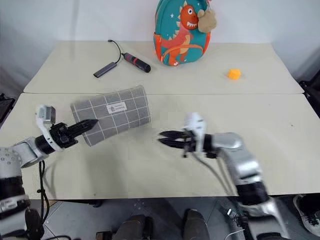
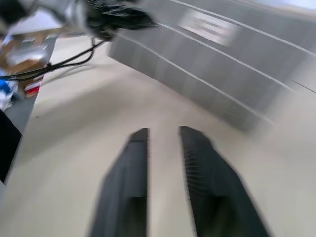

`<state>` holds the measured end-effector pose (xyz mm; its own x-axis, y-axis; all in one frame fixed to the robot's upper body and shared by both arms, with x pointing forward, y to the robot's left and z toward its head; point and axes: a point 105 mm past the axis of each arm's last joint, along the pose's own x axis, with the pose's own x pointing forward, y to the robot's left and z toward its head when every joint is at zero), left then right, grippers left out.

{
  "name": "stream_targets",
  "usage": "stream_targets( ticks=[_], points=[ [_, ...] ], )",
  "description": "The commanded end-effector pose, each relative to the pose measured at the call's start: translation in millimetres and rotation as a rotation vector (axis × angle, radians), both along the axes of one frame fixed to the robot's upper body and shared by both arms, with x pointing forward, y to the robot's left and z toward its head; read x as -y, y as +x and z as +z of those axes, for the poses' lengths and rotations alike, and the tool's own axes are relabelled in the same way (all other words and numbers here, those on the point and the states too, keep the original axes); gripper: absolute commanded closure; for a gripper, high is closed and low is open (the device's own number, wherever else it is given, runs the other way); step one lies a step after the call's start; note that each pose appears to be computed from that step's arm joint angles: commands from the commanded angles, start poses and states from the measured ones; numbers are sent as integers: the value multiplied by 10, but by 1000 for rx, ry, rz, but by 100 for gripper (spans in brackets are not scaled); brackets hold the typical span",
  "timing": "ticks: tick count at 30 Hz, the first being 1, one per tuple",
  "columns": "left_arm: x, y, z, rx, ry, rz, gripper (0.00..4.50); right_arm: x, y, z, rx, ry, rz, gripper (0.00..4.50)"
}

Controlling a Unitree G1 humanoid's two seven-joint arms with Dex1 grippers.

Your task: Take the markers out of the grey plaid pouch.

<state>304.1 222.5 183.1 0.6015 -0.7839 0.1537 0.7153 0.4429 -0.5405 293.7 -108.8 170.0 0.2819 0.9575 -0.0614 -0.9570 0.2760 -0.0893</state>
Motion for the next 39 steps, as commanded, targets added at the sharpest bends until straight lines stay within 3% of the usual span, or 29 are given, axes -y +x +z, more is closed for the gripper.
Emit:
stream_targets(
  ticks=[1,8,14,18,21,25,31,39],
  points=[
    [220,-73,204,239,46,-24,450,270,-123,123,-33,33,6,237],
    [857,-40,-96,588,310,-118,450,1202,69,243,-122,63,-294,6],
    [1238,0,-459,828,507,-249,450,1463,-15,387,-285,123,-327,2],
    [1349,76,-578,1007,659,-272,450,1536,57,607,-401,169,-396,2],
    [1401,162,-514,1107,680,-230,450,1229,62,792,-526,161,-324,2],
    [1500,120,-601,1133,668,-287,450,663,-17,802,-630,131,-113,2],
    [1532,137,-630,1132,671,-288,450,-68,-111,429,-777,63,82,2],
    [1504,127,-669,1110,690,-282,450,-369,-93,307,-808,96,113,2]
  ],
)
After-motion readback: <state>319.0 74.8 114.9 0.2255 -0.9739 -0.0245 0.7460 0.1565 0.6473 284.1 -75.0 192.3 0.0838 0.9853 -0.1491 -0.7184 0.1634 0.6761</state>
